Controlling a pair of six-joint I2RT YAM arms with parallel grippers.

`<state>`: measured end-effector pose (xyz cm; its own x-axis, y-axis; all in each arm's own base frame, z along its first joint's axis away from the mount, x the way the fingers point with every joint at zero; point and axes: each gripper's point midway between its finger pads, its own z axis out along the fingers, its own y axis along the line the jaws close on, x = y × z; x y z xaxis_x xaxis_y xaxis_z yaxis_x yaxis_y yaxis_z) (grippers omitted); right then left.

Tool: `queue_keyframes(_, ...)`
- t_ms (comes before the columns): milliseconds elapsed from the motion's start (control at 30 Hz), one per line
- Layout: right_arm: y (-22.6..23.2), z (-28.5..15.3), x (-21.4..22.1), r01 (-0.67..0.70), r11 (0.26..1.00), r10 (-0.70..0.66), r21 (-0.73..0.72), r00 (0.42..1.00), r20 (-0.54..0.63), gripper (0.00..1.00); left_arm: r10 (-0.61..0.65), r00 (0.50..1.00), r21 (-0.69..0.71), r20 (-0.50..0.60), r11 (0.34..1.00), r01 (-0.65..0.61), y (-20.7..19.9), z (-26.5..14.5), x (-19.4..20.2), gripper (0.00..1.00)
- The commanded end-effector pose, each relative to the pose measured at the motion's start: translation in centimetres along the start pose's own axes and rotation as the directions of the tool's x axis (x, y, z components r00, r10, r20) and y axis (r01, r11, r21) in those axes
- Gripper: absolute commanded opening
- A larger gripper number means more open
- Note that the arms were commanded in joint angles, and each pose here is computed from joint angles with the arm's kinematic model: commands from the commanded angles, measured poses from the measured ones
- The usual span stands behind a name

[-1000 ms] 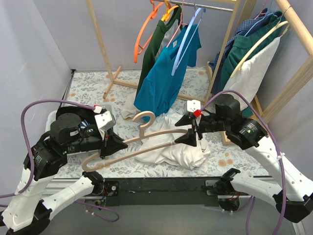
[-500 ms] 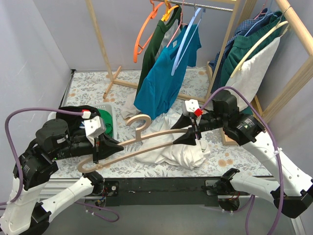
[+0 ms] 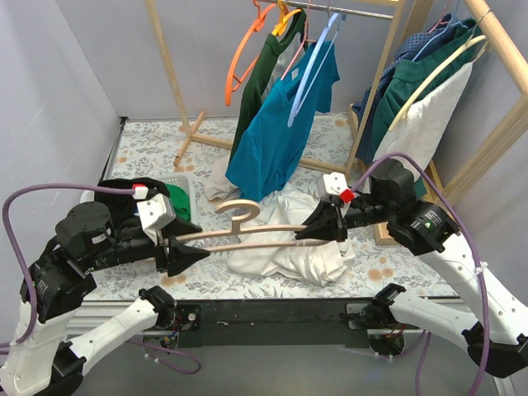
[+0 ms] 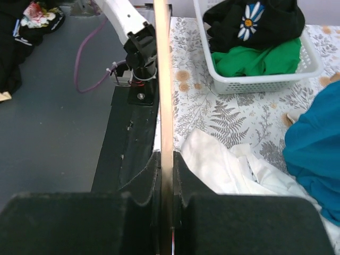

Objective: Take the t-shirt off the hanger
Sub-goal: Place the hanger at the clothesline.

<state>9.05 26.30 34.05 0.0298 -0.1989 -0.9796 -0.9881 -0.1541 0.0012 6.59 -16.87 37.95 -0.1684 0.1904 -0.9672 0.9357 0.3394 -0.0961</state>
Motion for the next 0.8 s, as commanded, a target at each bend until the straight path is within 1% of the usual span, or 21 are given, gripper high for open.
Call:
queue_keyframes(0, -0.5, -1.2, -0.2, 0.004, 0.994, -0.004, 0.107, 1.000, -0.004, 0.01, 0.015, 0.998, -0.226, 0.059, 0.974, -0.001, 3.3, -1.3, -0.7, 0.66)
queue_keyframes(67, -0.4, -1.7, 0.0, 0.008, 0.991, -0.006, 0.137, 1.000, -0.016, 0.01, 0.024, 0.996, -0.297, 0.082, 0.955, 0.001, 4.6, -1.6, -0.9, 0.85)
queue_keyframes(167, -0.8, -3.0, 1.1, -0.014, 0.973, 0.032, 0.232, 0.997, -0.077, 0.01, 0.041, 0.993, -0.449, 0.107, 0.893, 0.012, 7.5, -2.3, -0.8, 0.93)
queue_keyframes(200, -1.1, -4.0, 1.6, -0.028, 0.956, 0.066, 0.292, 0.990, -0.121, 0.01, 0.044, 0.993, -0.490, 0.113, 0.872, 0.017, 8.3, -2.5, -0.7, 0.93)
queue_keyframes(233, -1.2, -4.6, 1.5, -0.024, 0.946, 0.071, 0.325, 0.988, -0.134, 0.01, 0.051, 0.992, -0.566, 0.117, 0.824, 0.025, 10.0, -2.8, -0.5, 0.93)
queue_keyframes(267, -1.3, -5.3, 1.4, -0.015, 0.932, 0.069, 0.362, 0.988, -0.137, 0.01, 0.060, 0.991, -0.593, 0.119, 0.805, 0.022, 10.7, -2.9, -0.6, 0.93)
queue_keyframes(300, -1.9, -6.3, 1.2, -0.001, 0.901, 0.069, 0.433, 0.987, -0.142, 0.01, 0.068, 0.990, -0.617, 0.123, 0.787, 0.022, 11.3, -2.9, -0.7, 0.94)
queue_keyframes(333, -2.1, -6.9, 0.5, 0.018, 0.885, 0.046, 0.466, 0.991, -0.124, 0.01, 0.087, 0.986, -0.652, 0.142, 0.758, 0.027, 12.1, -3.1, -1.3, 0.94)
queue_keyframes(367, -1.6, -7.9, -0.7, 0.049, 0.866, -0.004, 0.498, 0.996, -0.092, 0.01, 0.100, 0.987, -0.668, 0.129, 0.744, 0.012, 12.7, -2.9, -1.1, 0.94)
queue_keyframes(467, -1.6, -10.1, -3.6, 0.095, 0.797, -0.110, 0.596, 0.994, -0.011, 0.01, 0.136, 0.980, -0.712, 0.142, 0.703, 0.006, 14.0, -2.8, -2.1, 0.96)
queue_keyframes(500, -2.0, -10.8, -4.1, 0.088, 0.766, -0.112, 0.636, 0.994, -0.003, 0.01, 0.146, 0.980, -0.719, 0.138, 0.695, -0.002, 14.3, -2.8, -2.3, 0.96)
queue_keyframes(533, -2.1, -11.2, -4.3, 0.087, 0.751, -0.114, 0.655, 0.994, -0.002, 0.01, 0.148, 0.979, -0.718, 0.142, 0.696, -0.002, 14.4, -2.6, -2.5, 0.97)
queue_keyframes(567, -2.1, -11.8, -5.0, 0.090, 0.737, -0.125, 0.670, 0.992, 0.003, 0.01, 0.145, 0.981, -0.697, 0.130, 0.717, -0.014, 14.2, -1.9, -2.4, 0.97)
queue_keyframes(600, -2.7, -12.5, -5.1, 0.082, 0.704, -0.115, 0.706, 0.993, -0.001, 0.01, 0.142, 0.981, -0.686, 0.130, 0.727, -0.014, 14.1, -1.6, -2.4, 0.97)
queue_keyframes(633, -2.9, -12.8, -5.3, 0.081, 0.688, -0.115, 0.721, 0.993, -0.003, 0.01, 0.137, 0.982, -0.676, 0.128, 0.737, -0.015, 14.0, -1.3, -2.3, 0.98)
queue_keyframes(733, -2.9, -13.7, -6.7, 0.083, 0.651, -0.166, 0.754, 0.985, 0.035, 0.01, 0.130, 0.985, -0.657, 0.115, 0.754, -0.023, 13.9, -0.6, -1.5, 0.98)
queue_keyframes(767, -2.8, -14.4, -7.9, 0.082, 0.626, -0.214, 0.776, 0.974, 0.070, 0.01, 0.128, 0.985, -0.655, 0.115, 0.755, -0.022, 13.9, -0.5, -1.3, 0.98)
